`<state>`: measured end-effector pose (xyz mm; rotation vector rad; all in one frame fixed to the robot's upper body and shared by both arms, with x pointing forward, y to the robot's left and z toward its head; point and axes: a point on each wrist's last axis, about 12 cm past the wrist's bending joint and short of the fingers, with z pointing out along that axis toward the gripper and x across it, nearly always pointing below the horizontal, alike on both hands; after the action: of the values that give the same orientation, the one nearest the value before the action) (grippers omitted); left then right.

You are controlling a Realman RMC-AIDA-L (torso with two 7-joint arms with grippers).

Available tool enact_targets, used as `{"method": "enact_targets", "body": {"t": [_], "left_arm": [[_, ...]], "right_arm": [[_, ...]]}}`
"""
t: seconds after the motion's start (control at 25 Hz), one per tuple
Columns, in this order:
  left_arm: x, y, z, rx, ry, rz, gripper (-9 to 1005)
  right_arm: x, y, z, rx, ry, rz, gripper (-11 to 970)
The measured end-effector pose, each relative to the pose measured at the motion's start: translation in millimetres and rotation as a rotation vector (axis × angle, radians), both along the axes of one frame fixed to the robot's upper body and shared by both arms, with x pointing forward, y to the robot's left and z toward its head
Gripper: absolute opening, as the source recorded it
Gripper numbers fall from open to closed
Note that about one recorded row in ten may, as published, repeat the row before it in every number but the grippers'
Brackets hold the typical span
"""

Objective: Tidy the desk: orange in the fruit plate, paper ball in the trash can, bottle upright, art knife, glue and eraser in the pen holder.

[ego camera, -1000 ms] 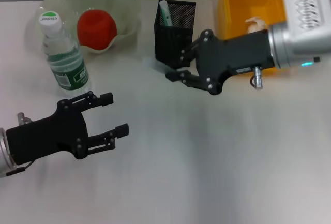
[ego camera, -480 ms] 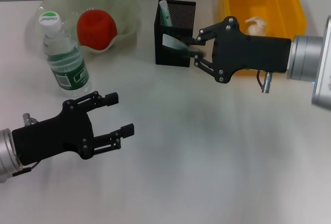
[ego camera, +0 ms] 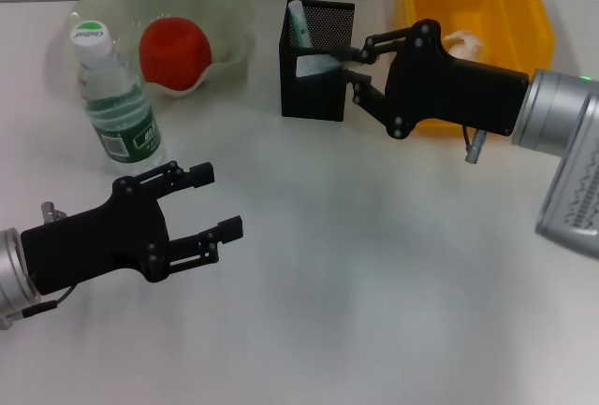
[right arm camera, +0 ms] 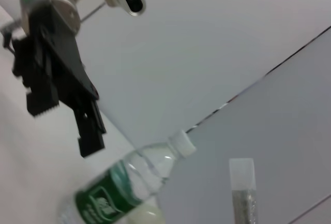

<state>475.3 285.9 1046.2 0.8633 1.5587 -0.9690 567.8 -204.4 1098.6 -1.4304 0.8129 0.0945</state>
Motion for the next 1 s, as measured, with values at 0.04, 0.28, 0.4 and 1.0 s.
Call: {"method": "enact_targets", "body": {"t": [0.04, 0.28, 0.4, 1.0], "left_arm": [[0.0, 0, 0.0, 0.000, 0.000, 0.000, 785], [-0.9, -1, 0.7, -0.013, 0.008, -0.007, 785], [-1.3, -1, 1.1, -0.017, 0.008, -0.010, 785], [-4.2, -2, -0.1, -0.017, 0.001, -0.018, 785]], "right_arm": [[0.0, 0, 0.0, 0.000, 0.000, 0.000, 132], [2.0, 8, -7.6, -0.034, -0.121, -0.025, 132], [7.4, 13, -8.0, -0.040, -0.123, -0.033, 131], [43.9, 38, -1.1, 0.031, 0.047, -0.139, 130]]}}
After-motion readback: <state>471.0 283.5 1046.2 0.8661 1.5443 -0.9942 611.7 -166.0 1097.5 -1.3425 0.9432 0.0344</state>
